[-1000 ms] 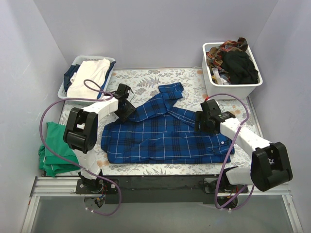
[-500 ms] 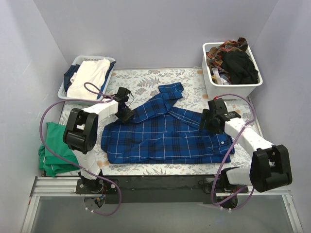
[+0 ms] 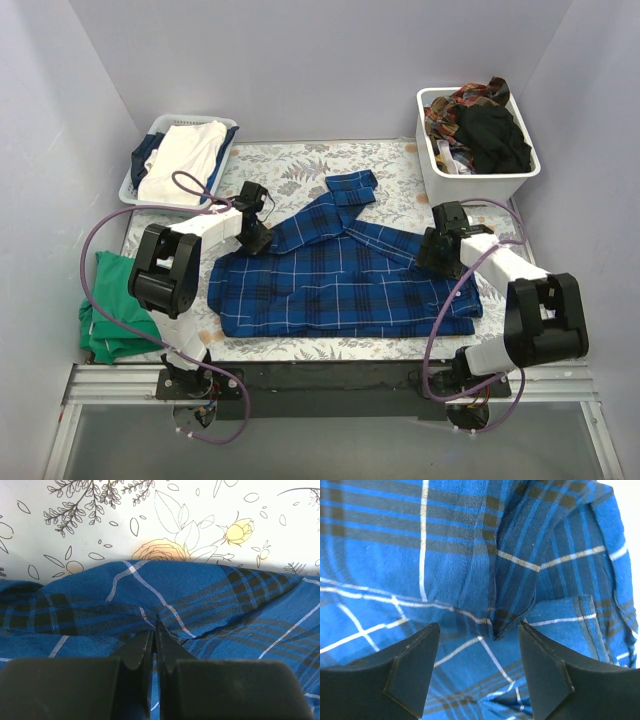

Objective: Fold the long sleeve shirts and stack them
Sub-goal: Fold the shirt

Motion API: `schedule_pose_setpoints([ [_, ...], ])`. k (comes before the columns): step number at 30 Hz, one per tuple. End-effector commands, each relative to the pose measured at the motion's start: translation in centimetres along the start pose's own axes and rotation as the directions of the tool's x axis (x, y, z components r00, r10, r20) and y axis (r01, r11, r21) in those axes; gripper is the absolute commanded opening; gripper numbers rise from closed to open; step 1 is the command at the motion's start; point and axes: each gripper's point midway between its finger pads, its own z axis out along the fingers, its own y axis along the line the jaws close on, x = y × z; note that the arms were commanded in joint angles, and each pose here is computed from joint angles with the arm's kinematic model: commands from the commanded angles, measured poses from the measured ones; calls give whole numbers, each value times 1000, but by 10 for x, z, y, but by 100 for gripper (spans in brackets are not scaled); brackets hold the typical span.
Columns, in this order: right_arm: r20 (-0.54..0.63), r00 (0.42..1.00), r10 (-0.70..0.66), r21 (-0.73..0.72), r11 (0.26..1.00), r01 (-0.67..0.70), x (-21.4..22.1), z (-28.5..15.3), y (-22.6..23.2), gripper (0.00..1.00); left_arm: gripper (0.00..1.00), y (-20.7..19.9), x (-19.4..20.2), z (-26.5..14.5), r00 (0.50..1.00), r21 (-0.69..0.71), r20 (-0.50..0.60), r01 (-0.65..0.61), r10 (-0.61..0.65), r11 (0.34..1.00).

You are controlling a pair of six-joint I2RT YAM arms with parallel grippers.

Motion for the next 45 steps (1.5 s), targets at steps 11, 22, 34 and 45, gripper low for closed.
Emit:
schedule_pose_setpoints([
  [11, 97, 995, -8, -9, 1000, 9, -36, 0, 9, 37, 0, 14, 0, 0, 1000, -58, 11, -15, 16, 998],
  [22, 123, 992, 27, 65, 997, -35, -38, -10, -13, 1, 0, 16, -14, -15, 999, -59, 51, -13, 16, 998],
  [34, 256, 960, 115, 1, 993, -119, -91, -38, -17, 1, 0, 12, -54, -62, 985, 17, 164, 51, -53, 999],
  [45, 200, 966, 164, 43, 983, -176, -77, -22, -42, 1, 0, 45, -54, -67, 984, -31, 168, 61, -55, 998],
])
